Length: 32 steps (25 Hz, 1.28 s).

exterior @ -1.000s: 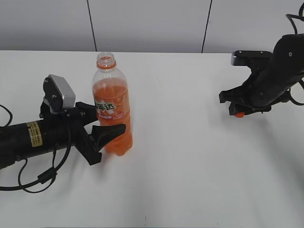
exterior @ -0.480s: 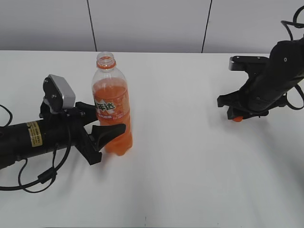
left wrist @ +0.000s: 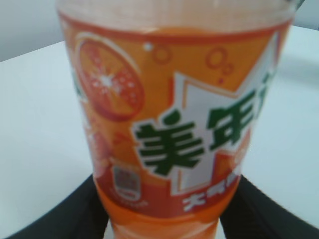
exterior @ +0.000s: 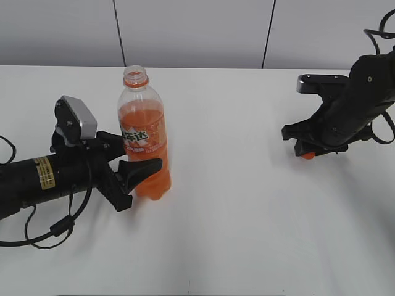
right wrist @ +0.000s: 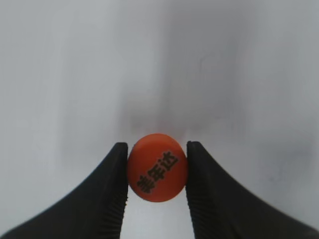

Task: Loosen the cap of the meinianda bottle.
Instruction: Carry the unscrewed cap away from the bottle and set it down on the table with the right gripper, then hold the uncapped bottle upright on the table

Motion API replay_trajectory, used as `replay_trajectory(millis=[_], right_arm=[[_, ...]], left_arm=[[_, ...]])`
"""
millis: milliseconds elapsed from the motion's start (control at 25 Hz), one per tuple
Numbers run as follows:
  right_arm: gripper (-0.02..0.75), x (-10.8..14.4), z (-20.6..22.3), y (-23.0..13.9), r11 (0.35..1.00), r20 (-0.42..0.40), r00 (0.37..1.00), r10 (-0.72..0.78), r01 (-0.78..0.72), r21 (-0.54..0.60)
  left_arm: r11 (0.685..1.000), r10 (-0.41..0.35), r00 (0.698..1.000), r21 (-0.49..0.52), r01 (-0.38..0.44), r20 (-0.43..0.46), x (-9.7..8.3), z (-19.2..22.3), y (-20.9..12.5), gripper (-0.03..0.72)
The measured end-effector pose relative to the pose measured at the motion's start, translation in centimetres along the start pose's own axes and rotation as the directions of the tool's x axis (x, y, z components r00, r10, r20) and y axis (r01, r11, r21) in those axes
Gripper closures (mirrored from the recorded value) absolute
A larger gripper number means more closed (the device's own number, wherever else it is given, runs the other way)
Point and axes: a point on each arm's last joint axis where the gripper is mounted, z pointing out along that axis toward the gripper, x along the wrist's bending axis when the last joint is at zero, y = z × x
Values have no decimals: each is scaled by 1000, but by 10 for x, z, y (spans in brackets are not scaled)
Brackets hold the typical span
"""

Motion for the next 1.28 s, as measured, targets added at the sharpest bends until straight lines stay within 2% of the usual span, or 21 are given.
replay_trajectory(millis=[200,320,520,600,680,960,1120,1280], right_arm=[[435,0,0,0,1000,0,1000,0,0,-3],[363,0,0,0,1000,0,1000,0,0,-3],[188,0,0,0,1000,0,1000,0,0,-3],[157,0,0,0,1000,-1,1000,1,-1,-2],[148,0,-4,2,1000,-2,1000,2,-2,-11],[149,3,-38,13,995,-16,1000,0,-1,-102],[149,4,-61,19,986,-25,1000,-3,-1,-165],[149,5,-83,23,975,-34,999,-5,-2,-223]], left_arm=[[1000,-1,1000,0,1,-2,0,0,0,288],[1000,-1,1000,0,1,-3,0,0,0,288],[1000,-1,1000,0,1,-3,0,0,0,288],[1000,-1,1000,0,1,-3,0,0,0,288],[1000,-1,1000,0,1,-3,0,0,0,279],[999,-2,1000,51,3,-18,3,-2,-5,166],[997,9,1000,81,-8,-9,8,-8,-10,153],[994,-19,999,106,24,-40,16,-23,-18,153]])
